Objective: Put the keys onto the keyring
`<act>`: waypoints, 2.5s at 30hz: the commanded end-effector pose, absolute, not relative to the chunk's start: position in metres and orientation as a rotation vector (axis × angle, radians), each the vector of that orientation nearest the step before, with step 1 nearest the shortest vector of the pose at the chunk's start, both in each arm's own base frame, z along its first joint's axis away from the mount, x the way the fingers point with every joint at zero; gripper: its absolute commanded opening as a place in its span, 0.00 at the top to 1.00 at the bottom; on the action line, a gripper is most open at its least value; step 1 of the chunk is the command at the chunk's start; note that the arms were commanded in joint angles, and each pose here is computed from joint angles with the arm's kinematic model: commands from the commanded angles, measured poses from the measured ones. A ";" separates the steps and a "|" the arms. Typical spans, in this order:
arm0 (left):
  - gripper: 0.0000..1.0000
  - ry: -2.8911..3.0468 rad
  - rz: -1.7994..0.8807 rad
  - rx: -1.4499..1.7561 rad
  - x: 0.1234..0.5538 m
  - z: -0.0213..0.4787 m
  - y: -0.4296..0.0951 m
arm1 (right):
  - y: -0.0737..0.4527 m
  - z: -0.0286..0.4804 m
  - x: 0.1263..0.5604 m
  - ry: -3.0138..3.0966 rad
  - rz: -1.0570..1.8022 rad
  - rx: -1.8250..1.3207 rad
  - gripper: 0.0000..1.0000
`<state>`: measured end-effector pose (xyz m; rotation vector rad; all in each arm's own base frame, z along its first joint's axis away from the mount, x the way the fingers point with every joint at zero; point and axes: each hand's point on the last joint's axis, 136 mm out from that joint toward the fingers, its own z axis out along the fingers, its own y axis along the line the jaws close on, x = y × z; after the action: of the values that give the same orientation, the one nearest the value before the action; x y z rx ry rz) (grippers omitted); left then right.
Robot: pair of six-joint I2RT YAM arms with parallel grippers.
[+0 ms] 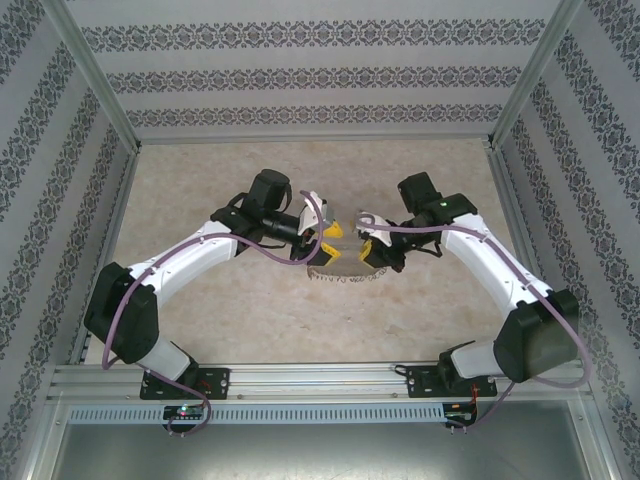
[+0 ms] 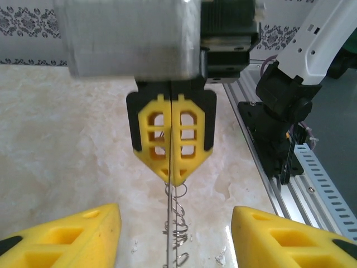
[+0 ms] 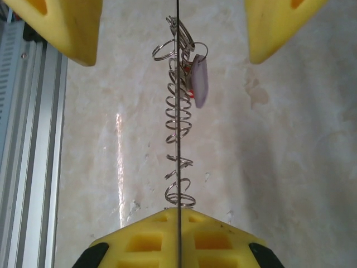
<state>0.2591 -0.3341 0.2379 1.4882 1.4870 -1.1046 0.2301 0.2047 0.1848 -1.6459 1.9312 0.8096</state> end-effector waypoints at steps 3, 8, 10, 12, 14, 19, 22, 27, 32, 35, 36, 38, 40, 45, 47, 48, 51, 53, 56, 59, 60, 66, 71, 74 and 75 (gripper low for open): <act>0.51 1.523 -1.092 1.548 0.253 0.218 -0.332 | 0.205 0.189 0.227 1.918 0.785 -1.707 1.00; 0.51 1.534 -1.111 1.549 0.250 0.211 -0.332 | 0.206 0.197 0.226 1.858 0.796 -1.682 1.00; 0.51 1.537 -1.108 1.551 0.250 0.210 -0.333 | 0.206 0.200 0.225 1.843 0.803 -1.678 1.00; 0.55 1.534 -1.103 1.559 0.249 0.208 -0.335 | 0.207 0.203 0.225 1.827 0.811 -1.675 1.00; 0.59 1.532 -1.098 1.568 0.248 0.208 -0.336 | 0.208 0.205 0.225 1.817 0.811 -1.669 1.00; 0.72 1.540 -1.079 1.598 0.246 0.204 -0.340 | 0.208 0.206 0.226 1.828 0.811 -1.657 1.00; 0.97 1.536 -1.093 1.583 0.247 0.209 -0.342 | 0.207 0.206 0.227 1.835 0.805 -1.648 1.00; 1.00 1.528 -1.007 1.502 0.260 0.226 -0.340 | 0.205 0.207 0.227 1.811 0.766 -1.645 0.78; 1.00 1.605 -1.013 1.362 0.278 0.248 -0.327 | 0.205 0.221 0.228 1.715 0.707 -1.587 0.02; 1.00 1.726 -0.939 1.255 0.298 0.244 -0.312 | 0.206 0.244 0.251 1.715 0.682 -1.367 0.02; 1.00 1.775 -0.899 1.212 0.305 0.240 -0.304 | 0.204 0.252 0.265 1.731 0.643 -1.250 0.02; 1.00 1.848 -0.831 1.112 0.317 0.237 -0.286 | 0.187 0.267 0.303 1.820 0.533 -0.916 0.02; 1.00 1.919 -0.766 0.980 0.330 0.236 -0.264 | 0.151 0.282 0.338 1.915 0.417 -0.512 0.02; 1.00 2.156 -0.664 0.599 0.347 0.234 -0.206 | 0.105 0.245 0.367 2.106 0.410 -0.089 0.02; 1.00 2.259 -0.678 0.469 0.347 0.230 -0.189 | 0.096 0.217 0.376 2.254 0.402 0.064 0.08; 1.00 2.294 -0.702 0.423 0.344 0.229 -0.184 | 0.096 0.201 0.381 2.336 0.421 0.132 0.13; 1.00 2.356 -0.718 0.298 0.339 0.226 -0.173 | 0.102 0.164 0.392 2.502 0.467 0.333 0.26; 1.00 2.371 -0.706 0.246 0.336 0.225 -0.167 | 0.112 0.145 0.400 2.563 0.511 0.438 0.32; 1.00 2.361 -0.686 0.207 0.331 0.226 -0.158 | 0.127 0.122 0.413 2.630 0.523 0.538 0.37; 1.00 2.346 -0.641 0.185 0.327 0.227 -0.149 | 0.139 0.102 0.429 2.668 0.524 0.597 0.40; 1.00 2.346 -0.623 0.181 0.325 0.226 -0.146 | 0.144 0.097 0.436 2.674 0.520 0.595 0.41; 1.00 2.362 -0.578 0.162 0.313 0.223 -0.134 | 0.167 0.071 0.459 2.739 0.435 0.525 0.45; 1.00 2.403 -0.593 0.137 0.307 0.223 -0.130 | 0.160 0.049 0.468 2.809 0.246 0.377 0.50; 1.00 2.387 -0.579 0.153 0.305 0.227 -0.128 | 0.161 0.038 0.466 2.871 0.198 0.282 0.49; 1.00 2.378 -0.570 0.159 0.305 0.228 -0.127 | 0.162 0.034 0.464 2.891 0.186 0.261 0.48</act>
<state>0.3094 -0.1335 0.2158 0.1706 2.4034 -0.5822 0.4751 0.1721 0.0441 0.3597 2.8083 0.3187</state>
